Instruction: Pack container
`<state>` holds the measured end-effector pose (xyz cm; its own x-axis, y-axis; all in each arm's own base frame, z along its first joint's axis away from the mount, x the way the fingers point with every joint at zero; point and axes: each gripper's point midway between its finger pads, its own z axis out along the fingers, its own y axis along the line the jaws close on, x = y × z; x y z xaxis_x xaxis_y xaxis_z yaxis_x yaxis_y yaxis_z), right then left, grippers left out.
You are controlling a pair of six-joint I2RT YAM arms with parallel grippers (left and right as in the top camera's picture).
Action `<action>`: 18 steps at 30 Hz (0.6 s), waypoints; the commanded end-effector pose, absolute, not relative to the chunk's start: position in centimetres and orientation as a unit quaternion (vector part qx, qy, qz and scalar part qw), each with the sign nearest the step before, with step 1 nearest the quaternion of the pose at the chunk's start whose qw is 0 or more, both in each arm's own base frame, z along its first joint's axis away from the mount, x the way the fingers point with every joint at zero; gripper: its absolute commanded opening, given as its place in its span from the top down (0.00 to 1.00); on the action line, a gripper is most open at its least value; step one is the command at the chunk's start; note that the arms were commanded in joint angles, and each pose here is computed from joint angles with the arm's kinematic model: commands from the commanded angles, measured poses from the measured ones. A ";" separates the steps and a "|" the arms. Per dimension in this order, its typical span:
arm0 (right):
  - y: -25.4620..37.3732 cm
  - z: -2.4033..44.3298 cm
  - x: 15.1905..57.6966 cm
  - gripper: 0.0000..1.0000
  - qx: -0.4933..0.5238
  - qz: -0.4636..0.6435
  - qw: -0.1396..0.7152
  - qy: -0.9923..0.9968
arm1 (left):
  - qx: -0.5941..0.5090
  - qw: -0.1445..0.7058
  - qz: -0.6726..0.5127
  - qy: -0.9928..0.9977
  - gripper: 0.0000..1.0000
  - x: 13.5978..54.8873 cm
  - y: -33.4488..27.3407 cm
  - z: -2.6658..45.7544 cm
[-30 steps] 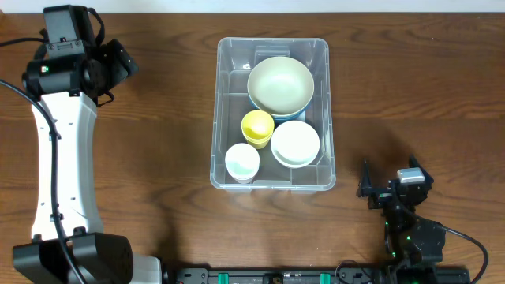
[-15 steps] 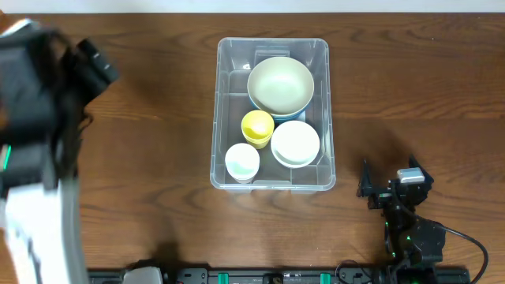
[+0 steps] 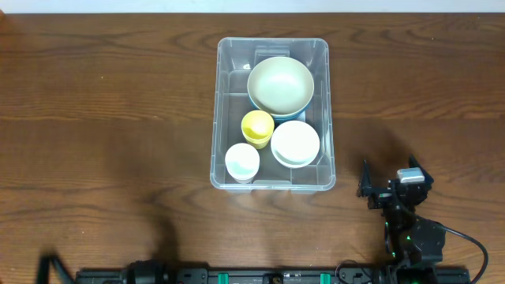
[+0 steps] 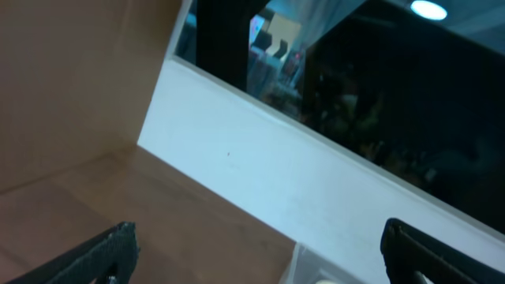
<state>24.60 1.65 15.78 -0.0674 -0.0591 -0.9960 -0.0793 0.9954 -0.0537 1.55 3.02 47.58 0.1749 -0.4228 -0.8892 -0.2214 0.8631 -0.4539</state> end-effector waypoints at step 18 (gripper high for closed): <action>1.6 15.7 24.6 0.01 -0.047 0.007 0.682 0.730 | -0.271 0.627 -0.049 0.729 0.02 -0.4 2.9 31.5</action>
